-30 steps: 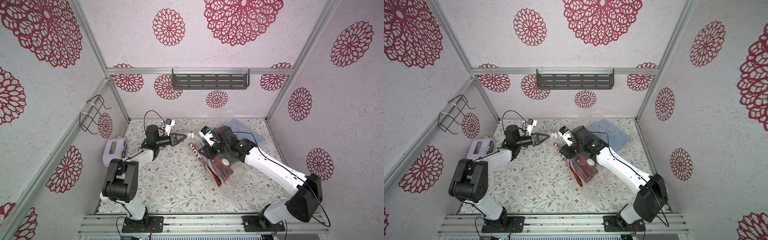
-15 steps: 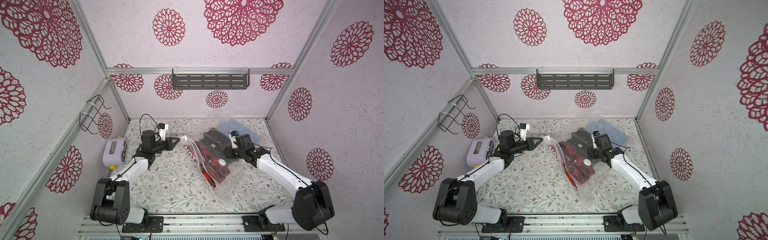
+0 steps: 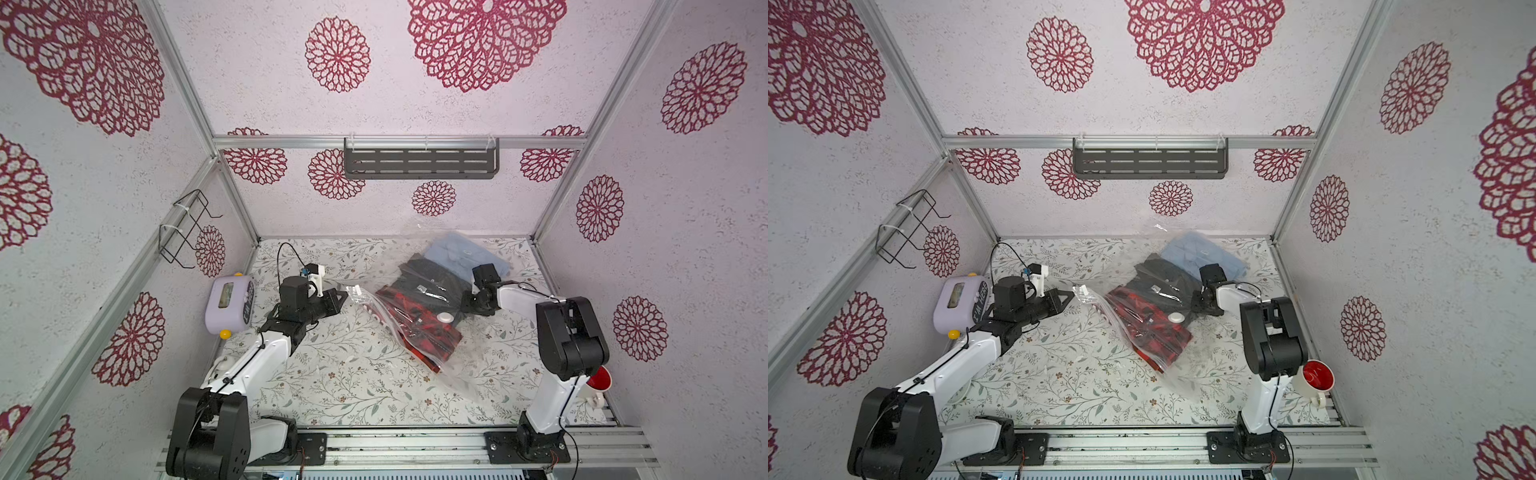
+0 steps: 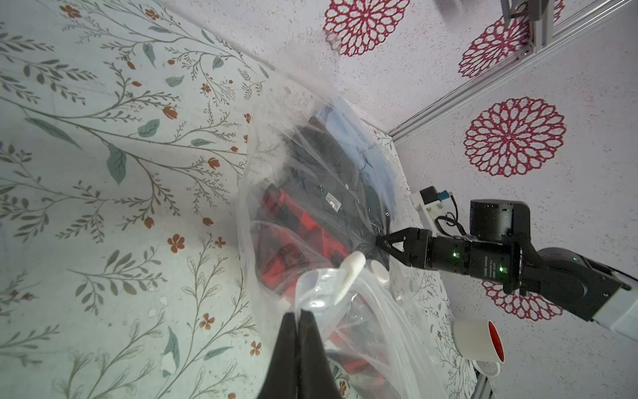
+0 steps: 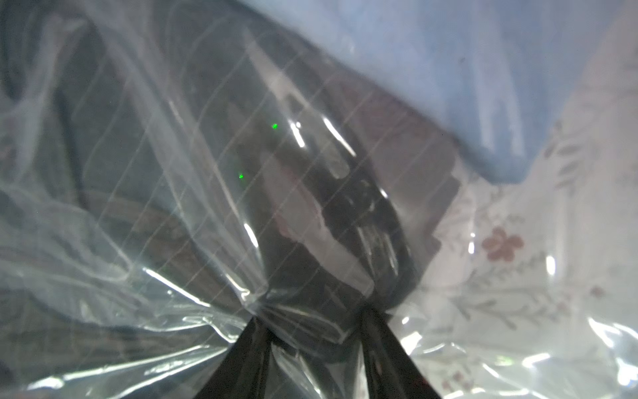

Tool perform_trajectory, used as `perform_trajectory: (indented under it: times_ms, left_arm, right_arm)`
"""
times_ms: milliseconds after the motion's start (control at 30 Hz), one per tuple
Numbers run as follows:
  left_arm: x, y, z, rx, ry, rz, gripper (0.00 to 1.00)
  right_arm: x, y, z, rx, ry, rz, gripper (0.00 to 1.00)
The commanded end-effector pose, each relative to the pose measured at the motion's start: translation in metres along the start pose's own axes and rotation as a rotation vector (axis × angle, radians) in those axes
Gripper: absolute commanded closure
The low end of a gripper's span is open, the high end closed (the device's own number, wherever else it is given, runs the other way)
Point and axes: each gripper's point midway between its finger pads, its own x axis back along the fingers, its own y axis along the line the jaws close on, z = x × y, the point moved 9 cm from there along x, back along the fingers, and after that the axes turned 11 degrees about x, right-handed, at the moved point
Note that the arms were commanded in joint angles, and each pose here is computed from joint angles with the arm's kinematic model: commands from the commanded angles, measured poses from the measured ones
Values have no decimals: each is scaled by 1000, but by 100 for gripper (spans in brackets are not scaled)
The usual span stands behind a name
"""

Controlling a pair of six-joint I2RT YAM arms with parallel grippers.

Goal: Place the folded shirt into the vacuum bag
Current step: Adjust the vacuum bag at the center of the board.

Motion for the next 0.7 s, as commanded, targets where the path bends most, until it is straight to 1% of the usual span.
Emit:
perform_trajectory:
  times_ms: [0,67,167,233,333,400,467,533,600,667]
  left_arm:
    - [-3,-16,9,-4,16,31,100]
    - [-5,-23,18,-8,44,50,100]
    - [-5,-34,34,-23,86,63,100]
    - [-1,-39,46,-27,105,79,100]
    - [5,-44,60,-27,125,86,100]
    - [8,-45,66,-18,138,95,100]
    - [13,-46,70,-18,135,96,100]
    - [20,-45,69,-25,108,74,100]
    - [26,-43,68,-41,76,52,100]
    - [28,-41,66,-58,41,31,100]
  right_arm:
    - [-17,-30,-16,-41,25,131,55]
    - [-16,-36,-26,-45,26,130,54]
    - [13,-30,-35,-22,-34,97,46]
    - [43,-21,-39,-5,-109,31,40]
    - [69,-1,-44,39,-185,-117,36]
    - [72,15,-46,82,-189,-193,36]
    - [67,35,-46,130,-183,-299,36]
    - [59,56,-41,167,-151,-400,37]
    - [49,75,-29,216,-117,-449,38]
    - [34,87,-11,258,-60,-459,38]
